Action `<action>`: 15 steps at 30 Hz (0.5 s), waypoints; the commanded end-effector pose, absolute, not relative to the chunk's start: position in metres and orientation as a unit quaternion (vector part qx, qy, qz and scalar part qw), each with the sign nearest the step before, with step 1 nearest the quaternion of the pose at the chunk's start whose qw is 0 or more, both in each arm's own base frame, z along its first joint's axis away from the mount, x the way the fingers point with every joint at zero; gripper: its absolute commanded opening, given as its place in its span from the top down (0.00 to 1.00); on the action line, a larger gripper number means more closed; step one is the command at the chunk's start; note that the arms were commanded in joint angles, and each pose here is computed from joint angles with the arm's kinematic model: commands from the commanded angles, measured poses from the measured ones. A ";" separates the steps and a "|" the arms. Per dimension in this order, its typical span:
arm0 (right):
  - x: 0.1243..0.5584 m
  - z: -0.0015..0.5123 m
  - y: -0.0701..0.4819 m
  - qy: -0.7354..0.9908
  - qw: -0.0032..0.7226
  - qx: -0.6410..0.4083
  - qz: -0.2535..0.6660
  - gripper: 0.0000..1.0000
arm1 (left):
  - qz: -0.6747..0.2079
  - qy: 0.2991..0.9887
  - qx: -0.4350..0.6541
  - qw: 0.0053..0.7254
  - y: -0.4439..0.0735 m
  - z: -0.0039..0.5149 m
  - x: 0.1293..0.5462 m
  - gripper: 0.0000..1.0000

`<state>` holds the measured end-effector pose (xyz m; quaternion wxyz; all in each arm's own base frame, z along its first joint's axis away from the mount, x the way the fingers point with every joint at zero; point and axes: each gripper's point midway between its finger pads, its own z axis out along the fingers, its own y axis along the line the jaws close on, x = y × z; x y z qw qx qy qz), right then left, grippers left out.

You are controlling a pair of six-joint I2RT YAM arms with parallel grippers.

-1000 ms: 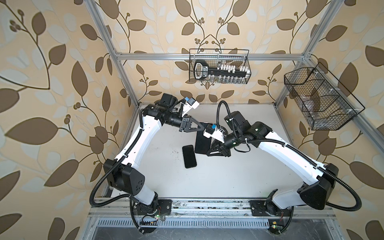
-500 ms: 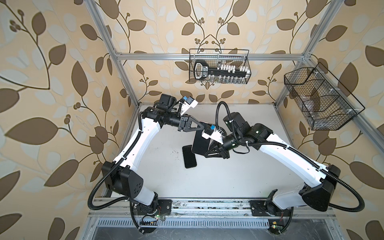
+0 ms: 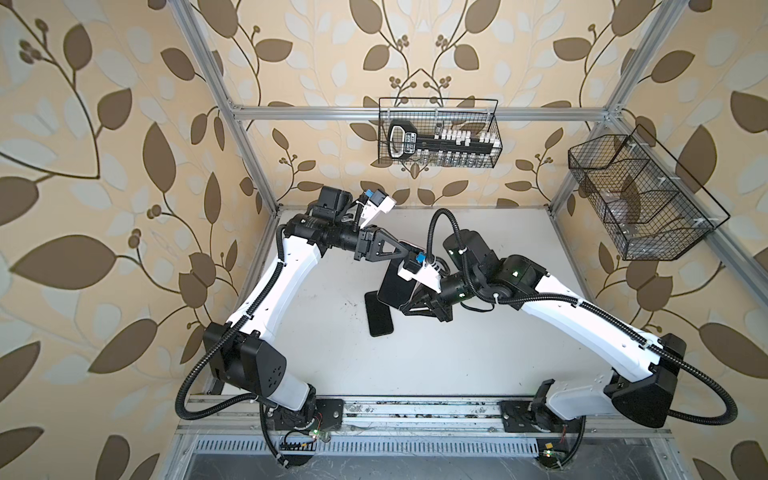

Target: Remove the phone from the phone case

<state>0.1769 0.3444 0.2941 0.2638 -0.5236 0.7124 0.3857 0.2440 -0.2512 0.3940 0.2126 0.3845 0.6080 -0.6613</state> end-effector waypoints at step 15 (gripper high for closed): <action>0.156 0.345 0.380 0.602 0.389 -0.586 0.379 0.89 | -0.635 0.663 0.346 0.191 -0.265 0.368 0.263 1.00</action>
